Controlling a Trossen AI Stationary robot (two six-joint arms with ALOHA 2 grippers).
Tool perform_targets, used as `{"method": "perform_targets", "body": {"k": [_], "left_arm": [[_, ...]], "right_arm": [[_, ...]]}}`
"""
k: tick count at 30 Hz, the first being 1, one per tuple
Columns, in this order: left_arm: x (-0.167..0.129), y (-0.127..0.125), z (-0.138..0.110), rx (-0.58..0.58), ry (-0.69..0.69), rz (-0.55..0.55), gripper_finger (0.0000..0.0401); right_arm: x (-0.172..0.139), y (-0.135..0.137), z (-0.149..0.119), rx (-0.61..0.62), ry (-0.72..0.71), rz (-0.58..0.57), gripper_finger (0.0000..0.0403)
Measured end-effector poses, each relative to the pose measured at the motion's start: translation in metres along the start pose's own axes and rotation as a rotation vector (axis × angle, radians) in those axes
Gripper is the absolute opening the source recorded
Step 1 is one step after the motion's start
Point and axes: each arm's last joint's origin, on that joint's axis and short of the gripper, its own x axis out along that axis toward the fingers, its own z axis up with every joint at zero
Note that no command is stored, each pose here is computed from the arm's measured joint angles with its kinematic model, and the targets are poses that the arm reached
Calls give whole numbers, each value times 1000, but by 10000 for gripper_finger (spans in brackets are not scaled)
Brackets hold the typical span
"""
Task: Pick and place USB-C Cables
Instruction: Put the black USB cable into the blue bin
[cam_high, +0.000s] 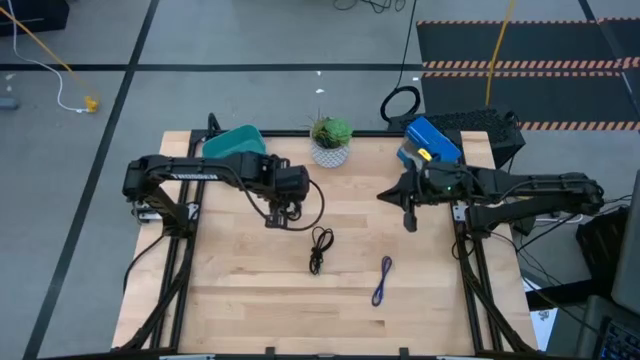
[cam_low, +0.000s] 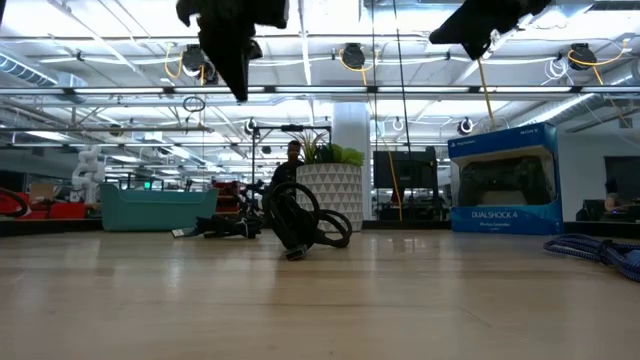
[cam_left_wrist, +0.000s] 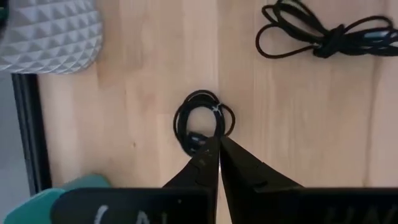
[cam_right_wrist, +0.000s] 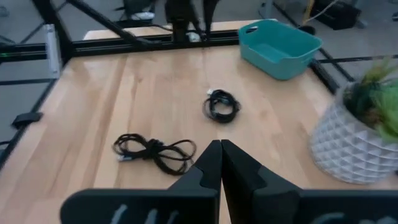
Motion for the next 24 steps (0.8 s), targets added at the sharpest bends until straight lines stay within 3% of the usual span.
{"method": "perform_targets", "body": {"k": [8,17,20,24], "left_arm": [[53,-15,-11,-37,-15,-74,21],[89,-21,-27,-82,-30,-75,24],[97,-18,-33,-111,-11,-72,42],[108,-14,-39,-132,-19,-74,98]], "right_arm": [[0,0,-1,-38,13,0,0],[1,0,-2,-62,18,1,0],[1,0,-1,-78,17,1,0],[1,0,-1,-84,17,1,0]]}}
